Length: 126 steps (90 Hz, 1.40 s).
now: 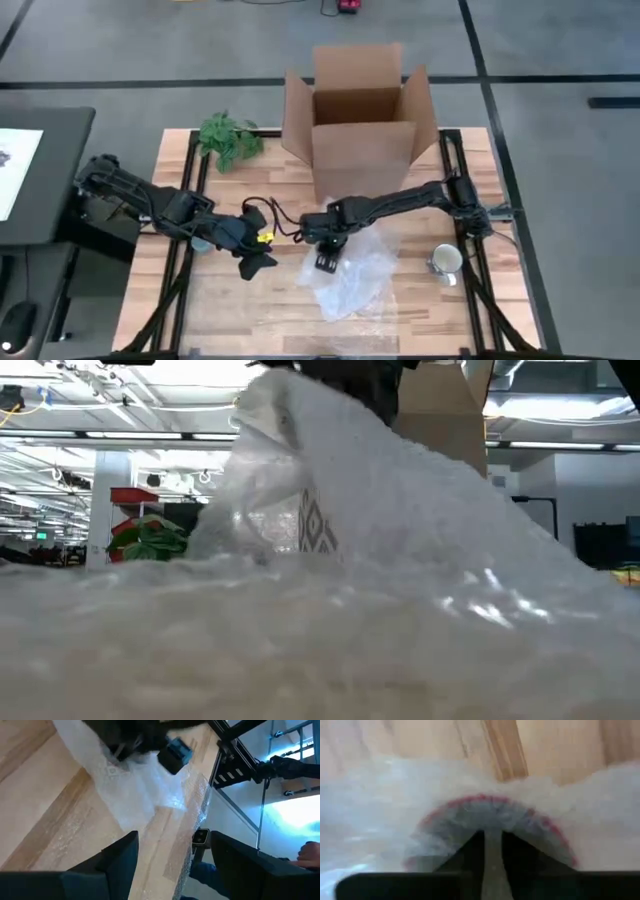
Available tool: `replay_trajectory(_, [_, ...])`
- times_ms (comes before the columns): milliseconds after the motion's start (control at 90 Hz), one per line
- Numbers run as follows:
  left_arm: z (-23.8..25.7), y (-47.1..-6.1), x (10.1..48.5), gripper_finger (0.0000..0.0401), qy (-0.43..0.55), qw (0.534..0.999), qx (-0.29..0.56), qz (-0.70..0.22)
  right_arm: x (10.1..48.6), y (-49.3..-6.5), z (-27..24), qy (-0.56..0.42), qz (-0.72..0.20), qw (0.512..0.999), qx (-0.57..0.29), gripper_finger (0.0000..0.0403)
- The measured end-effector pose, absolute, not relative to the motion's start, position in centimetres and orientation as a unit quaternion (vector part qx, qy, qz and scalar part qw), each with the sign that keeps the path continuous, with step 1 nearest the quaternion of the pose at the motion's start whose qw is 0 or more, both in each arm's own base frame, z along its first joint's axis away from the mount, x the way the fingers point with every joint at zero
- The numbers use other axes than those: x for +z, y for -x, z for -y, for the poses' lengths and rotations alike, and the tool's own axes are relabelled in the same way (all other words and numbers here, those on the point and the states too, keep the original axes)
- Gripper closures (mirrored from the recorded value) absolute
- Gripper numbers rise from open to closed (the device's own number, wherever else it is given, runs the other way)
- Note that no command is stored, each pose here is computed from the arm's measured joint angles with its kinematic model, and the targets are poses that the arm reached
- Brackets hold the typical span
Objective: Wrap mug
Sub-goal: Wrap the white mug with bubble wrap
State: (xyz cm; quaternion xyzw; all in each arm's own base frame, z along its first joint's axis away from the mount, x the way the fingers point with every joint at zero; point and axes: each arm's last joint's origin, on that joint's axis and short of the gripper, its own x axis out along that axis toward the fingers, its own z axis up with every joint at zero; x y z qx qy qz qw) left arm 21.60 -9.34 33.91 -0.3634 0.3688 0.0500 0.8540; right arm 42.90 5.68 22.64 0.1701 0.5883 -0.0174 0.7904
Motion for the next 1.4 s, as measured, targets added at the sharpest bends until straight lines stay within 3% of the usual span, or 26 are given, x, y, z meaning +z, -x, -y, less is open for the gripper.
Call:
replay_trajectory(156, [9.3,-21.6,33.9,0.0175,0.362,0.854,0.05,-0.369,25.2,-42.9,-5.6,-0.168,-0.588,0.791,-0.018,0.0279])
replay_trajectory(322, [9.3,-21.6,33.9,0.0175,0.361,0.855,0.049,-0.369,27.3,-42.4,-5.3,-0.167,-0.603,0.78,-0.025,0.0271])
replay_trajectory(478, [9.3,-21.6,33.9,0.0175,0.36,0.855,0.051,-0.37,26.8,-42.0,-5.7,-0.166,-0.62,0.766,-0.015,0.0299])
replay_trajectory(744, [9.3,-21.6,33.9,0.0175,0.353,0.858,0.05,-0.37,20.9,-41.0,-6.3,-0.167,-0.656,0.736,-0.035,0.0396])
replay_trajectory(978, [9.3,-21.6,33.9,0.0175,0.349,0.86,0.051,-0.368,19.1,-41.7,-6.0,-0.18,-0.61,0.771,-0.029,0.0402])
replay_trajectory(1133, [9.3,-21.6,33.9,0.0175,0.347,0.863,0.056,-0.363,18.2,-41.6,-5.0,-0.186,-0.613,0.767,-0.042,0.0402])
replay_trajectory(1400, [9.2,-21.6,33.9,0.0175,0.352,0.861,0.06,-0.362,21.8,-41.9,-4.2,-0.173,-0.633,0.754,-0.035,0.0402])
